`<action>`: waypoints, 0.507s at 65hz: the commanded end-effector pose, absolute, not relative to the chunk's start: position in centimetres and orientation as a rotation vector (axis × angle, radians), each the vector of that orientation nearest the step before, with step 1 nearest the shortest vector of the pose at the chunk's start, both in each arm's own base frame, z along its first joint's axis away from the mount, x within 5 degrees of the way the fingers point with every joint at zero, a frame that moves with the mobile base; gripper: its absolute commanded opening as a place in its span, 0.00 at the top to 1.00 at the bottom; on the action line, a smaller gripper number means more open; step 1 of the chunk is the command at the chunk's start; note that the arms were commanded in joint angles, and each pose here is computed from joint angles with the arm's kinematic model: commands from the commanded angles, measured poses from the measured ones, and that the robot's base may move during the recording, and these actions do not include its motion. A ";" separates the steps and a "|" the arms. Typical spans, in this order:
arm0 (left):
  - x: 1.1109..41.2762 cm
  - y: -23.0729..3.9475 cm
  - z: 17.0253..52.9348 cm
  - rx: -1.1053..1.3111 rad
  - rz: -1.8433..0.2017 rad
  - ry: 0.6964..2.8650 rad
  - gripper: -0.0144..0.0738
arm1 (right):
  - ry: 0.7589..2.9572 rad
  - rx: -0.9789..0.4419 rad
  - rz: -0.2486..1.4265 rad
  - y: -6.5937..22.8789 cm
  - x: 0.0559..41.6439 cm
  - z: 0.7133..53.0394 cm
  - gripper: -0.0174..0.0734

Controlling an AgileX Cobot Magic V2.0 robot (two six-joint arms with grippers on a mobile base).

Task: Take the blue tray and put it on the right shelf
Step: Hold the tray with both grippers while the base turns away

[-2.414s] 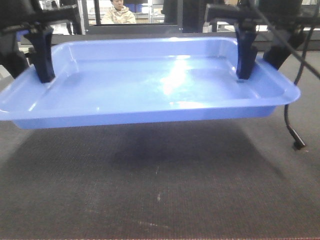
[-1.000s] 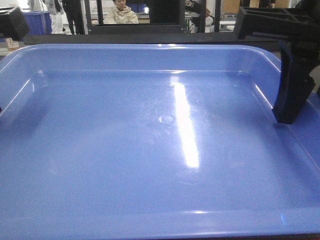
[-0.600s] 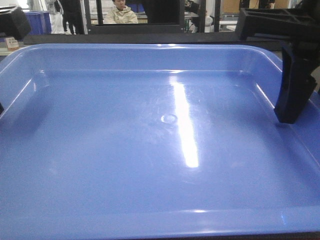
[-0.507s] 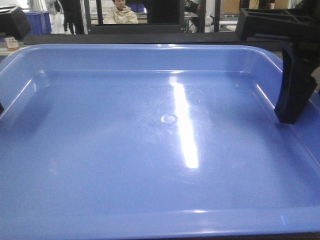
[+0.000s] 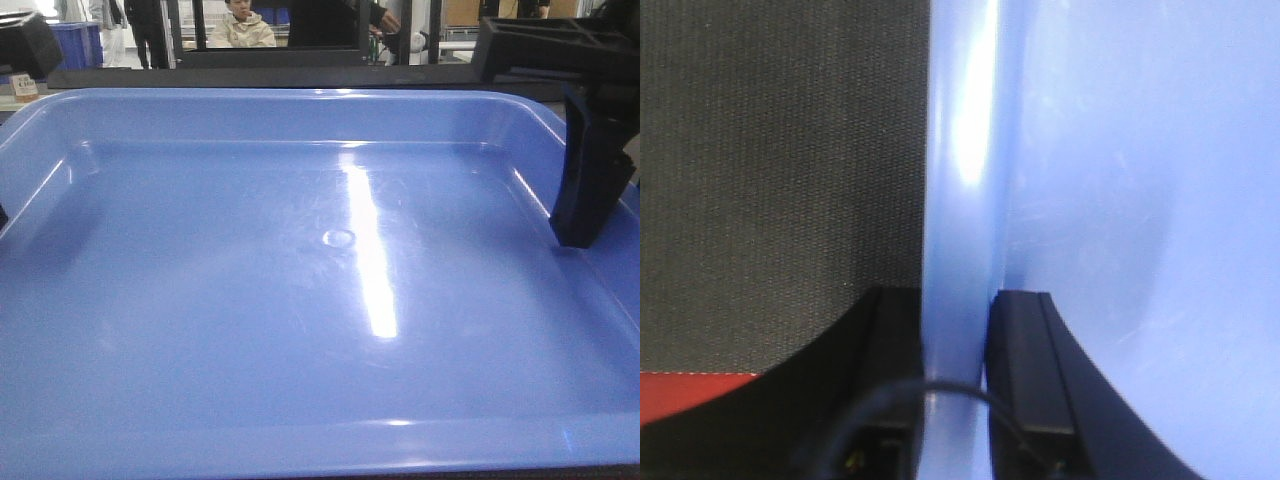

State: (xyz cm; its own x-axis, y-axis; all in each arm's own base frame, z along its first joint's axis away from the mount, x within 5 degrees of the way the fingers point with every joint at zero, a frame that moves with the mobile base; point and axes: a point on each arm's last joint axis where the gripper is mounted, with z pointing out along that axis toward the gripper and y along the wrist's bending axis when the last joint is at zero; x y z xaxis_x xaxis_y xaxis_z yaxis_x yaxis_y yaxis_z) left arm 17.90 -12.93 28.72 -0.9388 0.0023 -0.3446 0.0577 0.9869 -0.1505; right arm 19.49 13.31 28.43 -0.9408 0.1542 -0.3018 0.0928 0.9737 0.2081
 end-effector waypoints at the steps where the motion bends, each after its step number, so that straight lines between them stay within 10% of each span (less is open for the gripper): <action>1: 17.8 -13.1 30.2 0.039 -0.289 2.709 0.77 | 2.731 0.176 0.296 13.0 19.6 29.8 0.54; 33: 17.8 -13.1 30.2 0.039 -0.289 2.709 0.77 | 2.731 0.176 0.296 13.0 19.6 29.8 0.54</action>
